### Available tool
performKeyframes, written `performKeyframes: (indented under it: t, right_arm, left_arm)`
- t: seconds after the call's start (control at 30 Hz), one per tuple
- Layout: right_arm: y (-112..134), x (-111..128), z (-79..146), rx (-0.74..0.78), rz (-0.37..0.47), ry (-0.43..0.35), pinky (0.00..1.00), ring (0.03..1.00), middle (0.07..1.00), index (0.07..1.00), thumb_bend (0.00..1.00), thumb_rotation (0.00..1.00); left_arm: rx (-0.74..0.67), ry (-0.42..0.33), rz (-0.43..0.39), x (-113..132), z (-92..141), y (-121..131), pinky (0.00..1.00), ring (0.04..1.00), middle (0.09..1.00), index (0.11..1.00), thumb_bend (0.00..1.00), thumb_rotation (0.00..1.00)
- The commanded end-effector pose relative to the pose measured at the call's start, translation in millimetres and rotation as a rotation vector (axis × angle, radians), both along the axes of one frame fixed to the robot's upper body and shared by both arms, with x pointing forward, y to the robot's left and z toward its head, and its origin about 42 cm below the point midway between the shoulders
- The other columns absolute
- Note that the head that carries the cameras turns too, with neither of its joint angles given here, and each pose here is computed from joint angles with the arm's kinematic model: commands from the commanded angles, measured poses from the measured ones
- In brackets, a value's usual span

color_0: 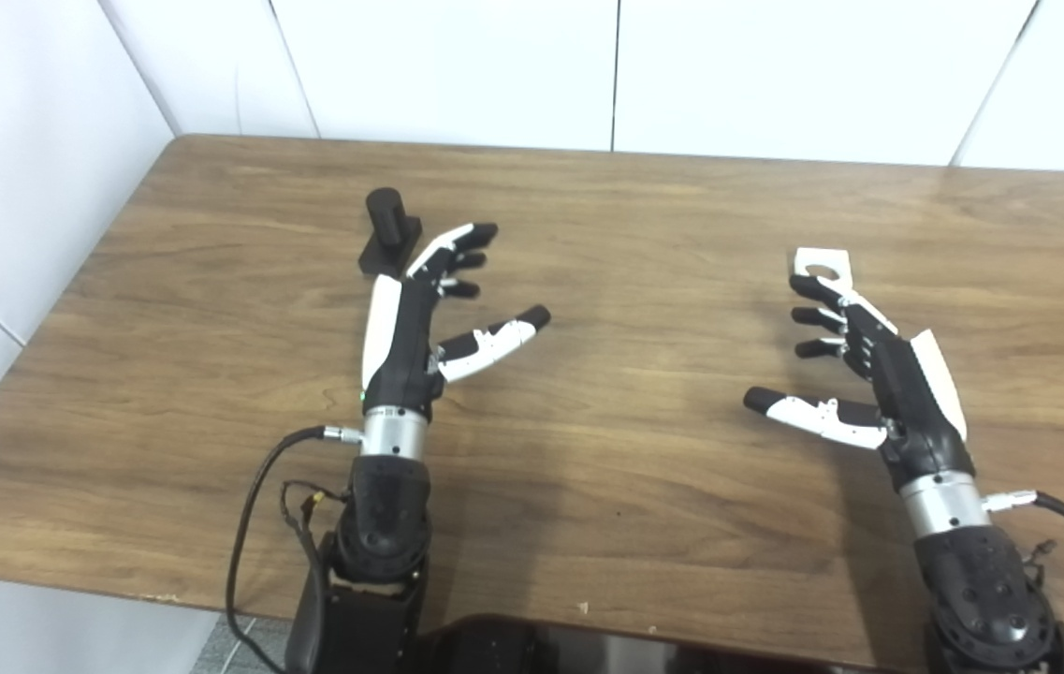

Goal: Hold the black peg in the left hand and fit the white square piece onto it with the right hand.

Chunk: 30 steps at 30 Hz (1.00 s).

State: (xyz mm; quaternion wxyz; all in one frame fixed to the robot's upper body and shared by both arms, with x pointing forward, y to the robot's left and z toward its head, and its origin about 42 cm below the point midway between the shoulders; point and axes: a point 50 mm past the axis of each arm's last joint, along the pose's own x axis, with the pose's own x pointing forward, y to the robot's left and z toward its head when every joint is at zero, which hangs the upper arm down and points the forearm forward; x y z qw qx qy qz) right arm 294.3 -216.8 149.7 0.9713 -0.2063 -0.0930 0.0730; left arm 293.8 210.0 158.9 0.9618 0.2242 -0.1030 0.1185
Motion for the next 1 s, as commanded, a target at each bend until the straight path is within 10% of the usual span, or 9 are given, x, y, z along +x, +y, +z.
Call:
performKeyframes:
  t: [0.0, 0.97]
  right_arm:
    - [1.9, 8.1, 18.8, 0.014, 0.021, -0.087, 0.66, 0.799, 0.862, 0.819, 0.82, 0.31]
    - [-1.8, 7.9, 18.1, 0.008, 0.018, -0.083, 0.66, 0.802, 0.868, 0.815, 0.82, 0.31]
  left_arm:
    - [0.030, -0.104, 0.046, 8.0, 26.8, 0.6, 0.71, 0.815, 0.826, 0.752, 0.75, 0.20]
    - [0.496, -0.068, 0.559, 67.8, 47.6, 64.0, 0.62, 0.843, 0.884, 0.720, 0.84, 0.32]
